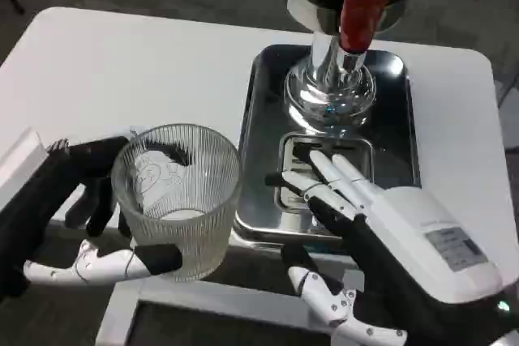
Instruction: Grasp the cup under the faucet to collect the drink, then remove the cup.
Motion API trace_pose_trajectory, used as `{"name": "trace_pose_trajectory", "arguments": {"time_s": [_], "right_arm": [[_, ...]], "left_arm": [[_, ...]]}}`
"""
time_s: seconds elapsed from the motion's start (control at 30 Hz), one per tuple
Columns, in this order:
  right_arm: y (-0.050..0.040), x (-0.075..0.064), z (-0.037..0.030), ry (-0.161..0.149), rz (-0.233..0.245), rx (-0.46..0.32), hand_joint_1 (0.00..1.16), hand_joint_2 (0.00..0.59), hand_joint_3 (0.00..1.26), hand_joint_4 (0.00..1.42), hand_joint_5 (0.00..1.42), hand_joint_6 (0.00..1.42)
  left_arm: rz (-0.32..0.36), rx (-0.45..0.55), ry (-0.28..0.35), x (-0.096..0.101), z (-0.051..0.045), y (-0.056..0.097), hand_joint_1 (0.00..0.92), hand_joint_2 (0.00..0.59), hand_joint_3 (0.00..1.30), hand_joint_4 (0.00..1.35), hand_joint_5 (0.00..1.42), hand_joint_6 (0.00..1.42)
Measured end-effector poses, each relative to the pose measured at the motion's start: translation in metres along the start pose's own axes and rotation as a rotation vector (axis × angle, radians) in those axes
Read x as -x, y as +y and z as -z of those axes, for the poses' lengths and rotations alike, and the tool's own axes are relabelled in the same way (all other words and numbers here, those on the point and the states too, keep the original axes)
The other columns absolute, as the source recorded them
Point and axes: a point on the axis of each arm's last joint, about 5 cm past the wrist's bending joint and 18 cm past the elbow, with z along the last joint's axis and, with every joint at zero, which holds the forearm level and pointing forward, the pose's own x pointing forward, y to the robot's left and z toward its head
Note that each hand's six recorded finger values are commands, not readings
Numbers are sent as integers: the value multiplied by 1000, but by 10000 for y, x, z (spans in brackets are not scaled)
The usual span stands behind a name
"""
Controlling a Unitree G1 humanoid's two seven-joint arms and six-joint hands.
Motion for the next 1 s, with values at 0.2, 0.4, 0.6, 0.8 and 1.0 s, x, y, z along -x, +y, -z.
{"name": "trace_pose_trajectory", "arguments": {"time_s": [0.2, 0.4, 0.6, 0.8, 1.0], "right_arm": [[-22, -64, -32, -30, -29, 104, 152, 533, 4, 0, 0, 59], [-9, -115, -84, -57, -80, 184, 99, 523, 0, 0, 0, 61], [4, -127, -69, -48, -81, 170, 92, 524, 0, 0, 0, 62], [4, -128, -48, -24, -70, 154, 89, 531, 0, 0, 0, 63], [-17, -121, -24, -8, -58, 146, 85, 529, 0, 0, 0, 68]], "left_arm": [[0, 5, 6, -2, 25, -6, 392, 108, 905, 1059, 1254, 1424], [0, 11, 14, -5, 52, -12, 392, 108, 905, 1060, 1266, 1424], [0, 19, 13, -34, 83, -23, 392, 108, 905, 1060, 1267, 1424], [14, 30, 8, -64, 99, -54, 386, 111, 905, 1060, 1267, 1424], [10, 32, 7, -94, 119, -49, 382, 112, 905, 1060, 1268, 1424]]}}
